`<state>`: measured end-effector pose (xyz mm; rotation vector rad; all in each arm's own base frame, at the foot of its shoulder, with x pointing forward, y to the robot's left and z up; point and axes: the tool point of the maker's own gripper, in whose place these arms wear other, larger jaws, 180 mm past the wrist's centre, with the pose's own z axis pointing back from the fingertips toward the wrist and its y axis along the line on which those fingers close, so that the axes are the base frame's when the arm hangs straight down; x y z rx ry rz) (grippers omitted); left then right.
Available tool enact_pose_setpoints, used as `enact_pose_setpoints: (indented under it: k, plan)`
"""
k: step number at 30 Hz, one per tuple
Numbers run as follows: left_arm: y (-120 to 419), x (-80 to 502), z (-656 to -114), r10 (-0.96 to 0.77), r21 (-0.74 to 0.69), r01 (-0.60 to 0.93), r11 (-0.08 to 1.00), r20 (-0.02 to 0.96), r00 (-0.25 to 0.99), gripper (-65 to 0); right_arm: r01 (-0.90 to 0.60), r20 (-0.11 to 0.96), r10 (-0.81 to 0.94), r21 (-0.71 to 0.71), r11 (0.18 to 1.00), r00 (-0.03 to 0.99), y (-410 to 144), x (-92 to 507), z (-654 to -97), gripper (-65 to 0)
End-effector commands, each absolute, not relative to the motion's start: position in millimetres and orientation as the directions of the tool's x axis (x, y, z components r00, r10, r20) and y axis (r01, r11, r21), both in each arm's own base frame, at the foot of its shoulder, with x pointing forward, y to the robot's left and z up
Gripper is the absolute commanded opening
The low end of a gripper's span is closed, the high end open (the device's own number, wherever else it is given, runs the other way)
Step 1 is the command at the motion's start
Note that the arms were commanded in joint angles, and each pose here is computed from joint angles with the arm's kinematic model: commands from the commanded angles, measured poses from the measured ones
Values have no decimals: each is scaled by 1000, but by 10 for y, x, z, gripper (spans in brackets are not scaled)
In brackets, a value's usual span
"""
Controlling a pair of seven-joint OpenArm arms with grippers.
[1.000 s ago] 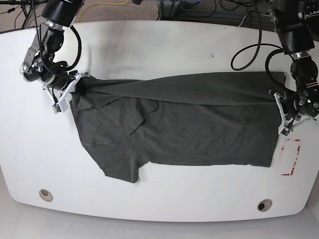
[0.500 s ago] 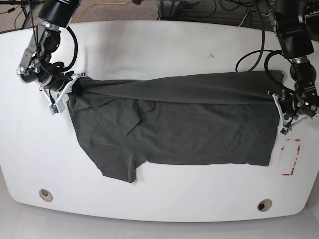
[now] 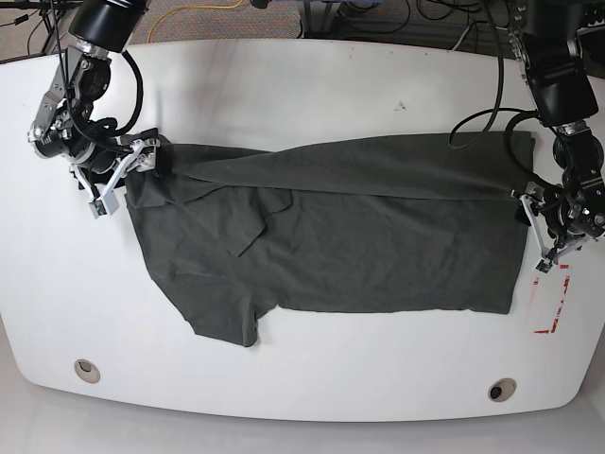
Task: Fold the T-shirt properly
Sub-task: 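Stretch the shirt between both grippers and lay it flat, then open both grippers and release the shirt's edge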
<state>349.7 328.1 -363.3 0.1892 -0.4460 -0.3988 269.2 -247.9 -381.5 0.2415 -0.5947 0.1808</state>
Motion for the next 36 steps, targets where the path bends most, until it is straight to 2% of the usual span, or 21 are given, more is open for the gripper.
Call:
enact_pose_setpoints:
  k: [1,9,15,18,23,27,36]
  plan:
    - [3366,3655,-3273,-436,335,310,890,429,791,-278,-260,641,125,121,958,757,-2527,2842,-3550,0]
    - [3271,3494,-2995,-464,370,315,874,439,769,-278,-299,706,202,15,954,679,-2502,2942,-3177,0]
    - [3203,3148,-2965,-451,363,305,881,443,775,-278,-299,695,219,-6,954,685,-2539,2901,-3150,-6]
    - [3115,3006,-3028,-434,344,296,891,454,778,-279,-279,681,204,0,960,703,-2597,2811,-3207,-36]
    - [3152,2708,-3254,-397,325,276,905,404,824,-279,-259,661,178,26,966,729,-2598,2672,-3322,-114]
    - [3135,2609,-3372,-381,311,265,913,415,827,-279,-234,646,152,42,971,748,-2637,2566,-3404,-170]
    - [3108,2495,-3620,-365,267,273,924,411,835,-279,-171,606,41,158,972,795,-2690,2471,-3800,-187]
